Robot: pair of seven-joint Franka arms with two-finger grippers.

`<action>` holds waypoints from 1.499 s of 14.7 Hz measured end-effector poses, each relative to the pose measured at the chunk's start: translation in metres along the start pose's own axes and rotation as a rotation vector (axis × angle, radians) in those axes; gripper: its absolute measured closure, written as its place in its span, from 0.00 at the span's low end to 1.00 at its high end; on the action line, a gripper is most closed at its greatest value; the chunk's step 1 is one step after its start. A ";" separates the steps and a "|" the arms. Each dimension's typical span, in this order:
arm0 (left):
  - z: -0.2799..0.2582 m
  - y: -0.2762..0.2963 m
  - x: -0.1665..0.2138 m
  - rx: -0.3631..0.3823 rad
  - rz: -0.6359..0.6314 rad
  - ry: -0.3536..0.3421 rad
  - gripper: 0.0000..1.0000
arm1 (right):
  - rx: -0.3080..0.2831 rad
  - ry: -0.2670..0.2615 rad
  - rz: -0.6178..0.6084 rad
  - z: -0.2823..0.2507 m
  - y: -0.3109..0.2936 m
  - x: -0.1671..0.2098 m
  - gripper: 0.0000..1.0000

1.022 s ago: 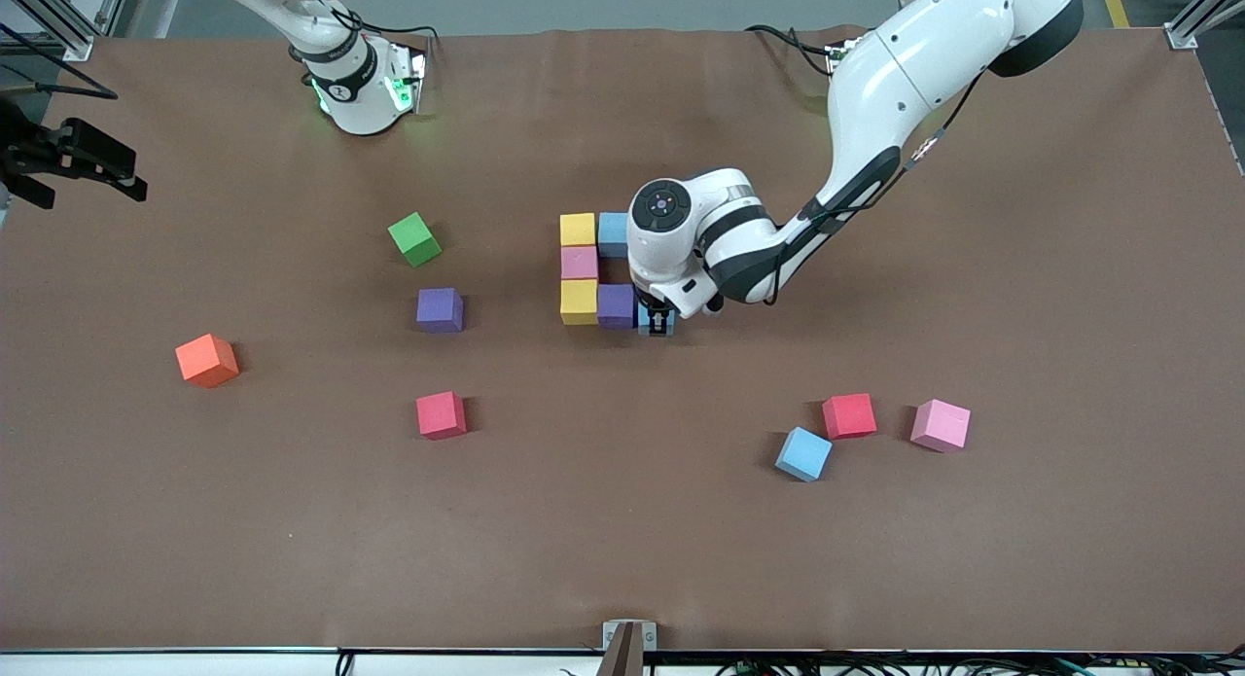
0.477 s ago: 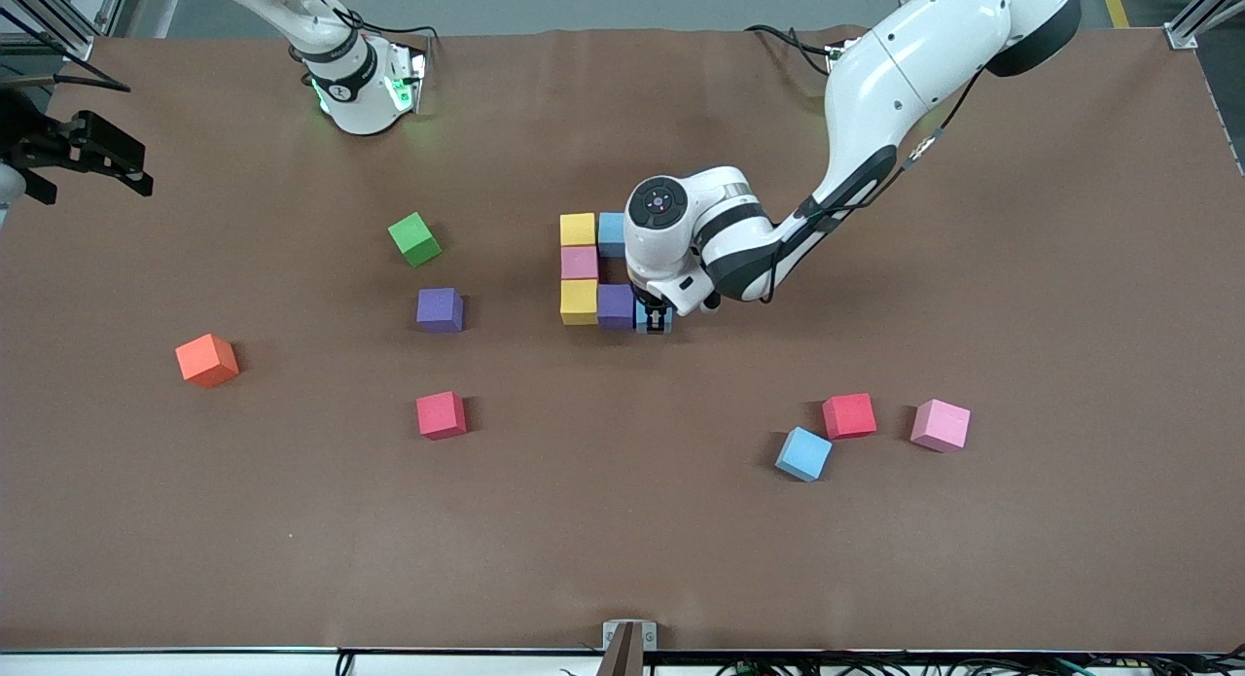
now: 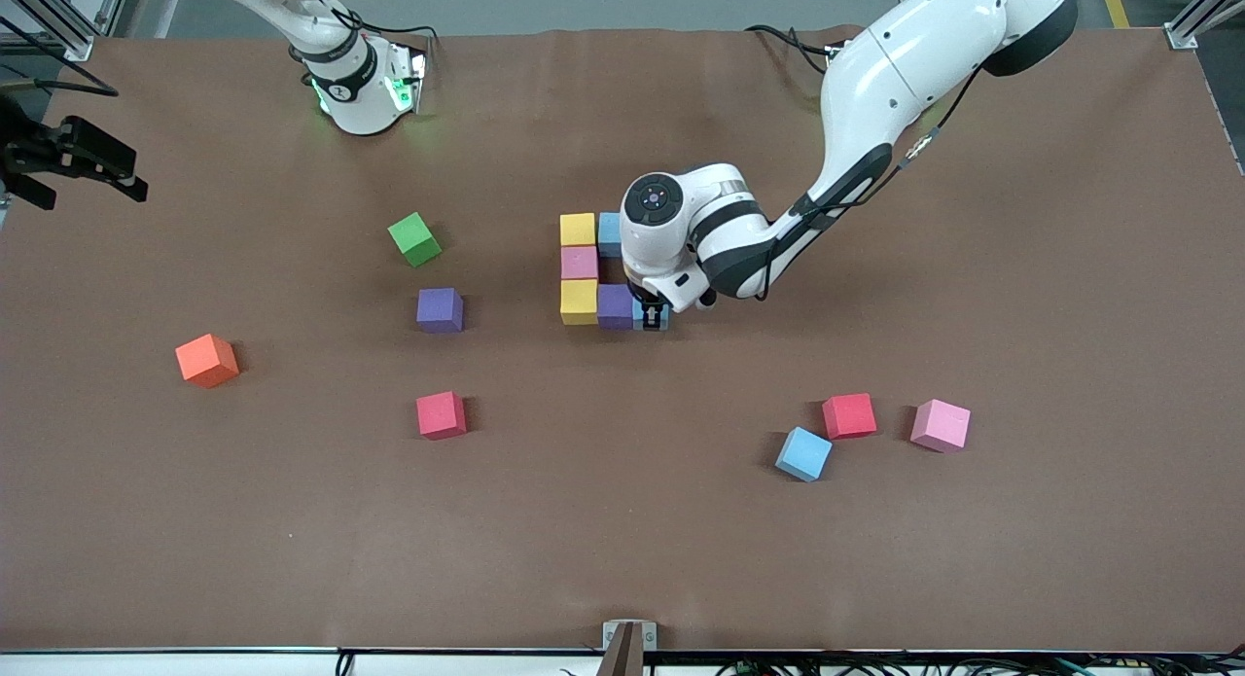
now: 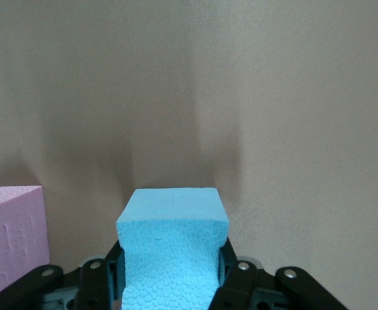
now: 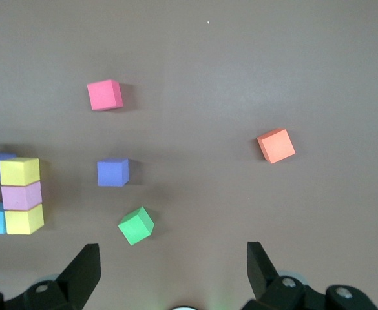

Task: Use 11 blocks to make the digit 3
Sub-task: 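Lower the light blue cube beside the purple cube and open the left gripper, then move the left gripper back to the other light blue cube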

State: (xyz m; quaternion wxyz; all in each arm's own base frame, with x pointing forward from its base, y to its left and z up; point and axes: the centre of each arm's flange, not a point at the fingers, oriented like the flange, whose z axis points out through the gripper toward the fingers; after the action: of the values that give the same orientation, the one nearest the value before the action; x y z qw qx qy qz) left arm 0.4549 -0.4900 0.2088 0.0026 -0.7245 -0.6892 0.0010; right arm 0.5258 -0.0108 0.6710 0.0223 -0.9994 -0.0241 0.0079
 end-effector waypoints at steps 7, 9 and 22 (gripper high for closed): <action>0.002 0.002 0.002 0.003 -0.001 0.001 0.00 | -0.061 0.008 -0.050 0.002 -0.023 -0.011 0.00; -0.001 0.003 0.001 0.001 0.003 -0.001 0.00 | -0.070 0.007 -0.061 0.003 -0.029 -0.011 0.00; -0.091 0.048 0.047 0.063 0.154 0.000 0.00 | -0.036 0.006 -0.035 0.004 -0.017 -0.011 0.00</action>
State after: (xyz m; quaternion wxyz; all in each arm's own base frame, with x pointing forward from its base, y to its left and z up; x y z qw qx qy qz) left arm 0.5051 -0.4461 0.2996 0.0253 -0.7748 -0.6313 0.0230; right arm 0.5135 0.0058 0.6680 0.0046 -0.9991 -0.0418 0.0039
